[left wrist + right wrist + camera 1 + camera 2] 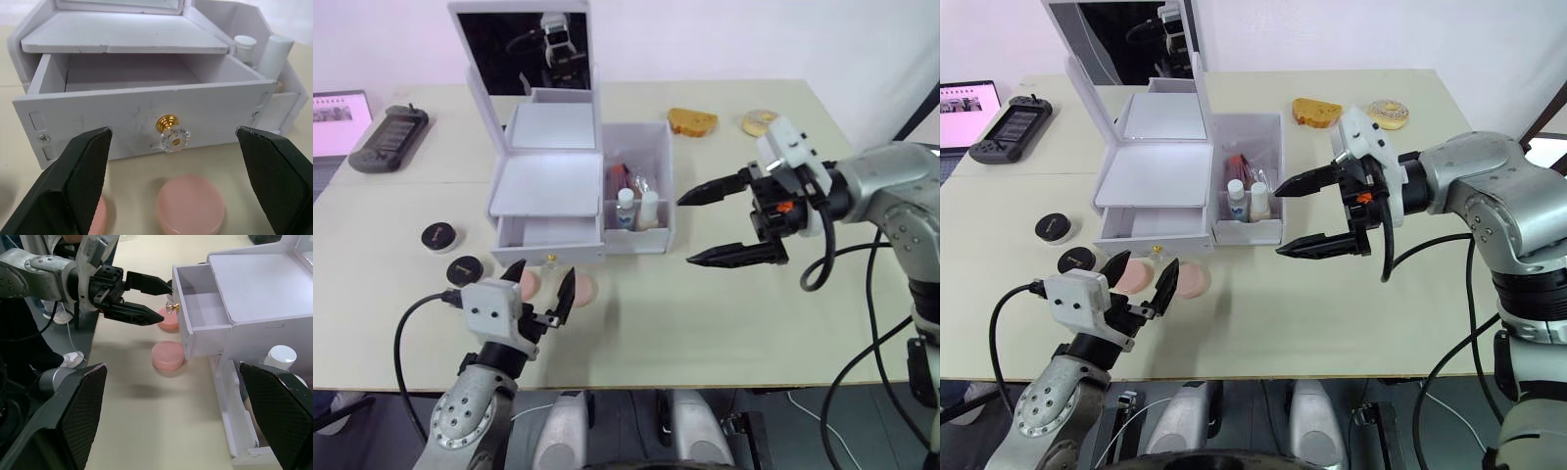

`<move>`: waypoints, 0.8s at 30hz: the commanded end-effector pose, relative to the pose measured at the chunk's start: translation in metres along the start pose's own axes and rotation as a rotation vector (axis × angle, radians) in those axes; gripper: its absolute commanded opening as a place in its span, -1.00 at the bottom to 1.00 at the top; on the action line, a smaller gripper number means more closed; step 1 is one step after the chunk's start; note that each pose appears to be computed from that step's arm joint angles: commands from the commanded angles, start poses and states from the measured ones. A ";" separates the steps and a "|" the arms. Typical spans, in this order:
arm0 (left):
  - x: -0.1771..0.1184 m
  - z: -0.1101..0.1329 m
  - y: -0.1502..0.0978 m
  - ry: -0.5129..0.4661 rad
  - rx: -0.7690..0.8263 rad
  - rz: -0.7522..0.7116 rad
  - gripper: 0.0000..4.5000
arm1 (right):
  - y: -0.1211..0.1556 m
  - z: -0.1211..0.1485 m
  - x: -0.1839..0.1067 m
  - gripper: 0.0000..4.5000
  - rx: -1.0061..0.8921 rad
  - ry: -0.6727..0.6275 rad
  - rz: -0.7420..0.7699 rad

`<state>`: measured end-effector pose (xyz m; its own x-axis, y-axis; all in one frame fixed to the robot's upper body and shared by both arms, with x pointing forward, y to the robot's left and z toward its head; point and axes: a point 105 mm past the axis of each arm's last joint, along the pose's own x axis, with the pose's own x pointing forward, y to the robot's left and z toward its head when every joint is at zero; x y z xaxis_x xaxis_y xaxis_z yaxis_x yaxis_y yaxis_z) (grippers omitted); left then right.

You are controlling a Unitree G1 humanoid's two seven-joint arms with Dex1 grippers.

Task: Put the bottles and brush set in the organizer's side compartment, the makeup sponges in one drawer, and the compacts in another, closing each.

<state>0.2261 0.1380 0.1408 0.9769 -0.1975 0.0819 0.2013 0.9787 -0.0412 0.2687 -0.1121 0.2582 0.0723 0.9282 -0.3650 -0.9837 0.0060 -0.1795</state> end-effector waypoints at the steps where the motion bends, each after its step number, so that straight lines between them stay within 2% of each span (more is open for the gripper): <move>1: 0.002 0.012 0.003 -0.041 0.021 0.048 0.90 | 0.001 0.011 -0.005 1.00 -0.051 0.005 -0.013; 11: 0.009 0.018 0.011 -0.048 0.023 0.066 0.90 | 0.001 0.011 -0.004 1.00 -0.052 -0.002 -0.033; 20: 0.006 0.011 0.008 -0.011 -0.004 0.055 0.90 | 0.000 0.011 -0.003 1.00 -0.053 -0.008 -0.043; 23: 0.007 0.008 0.007 -0.003 -0.006 0.060 0.55 | -0.001 0.011 -0.003 1.00 -0.057 -0.009 -0.049; 24: 0.008 0.008 0.008 -0.005 -0.008 0.065 0.35 | -0.001 0.011 -0.003 1.00 -0.057 -0.008 -0.050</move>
<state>0.2362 0.1457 0.1402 0.9894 -0.1379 0.0448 0.1403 0.9885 -0.0562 0.2711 -0.1112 0.2592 0.1087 0.9262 -0.3611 -0.9796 0.0381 -0.1972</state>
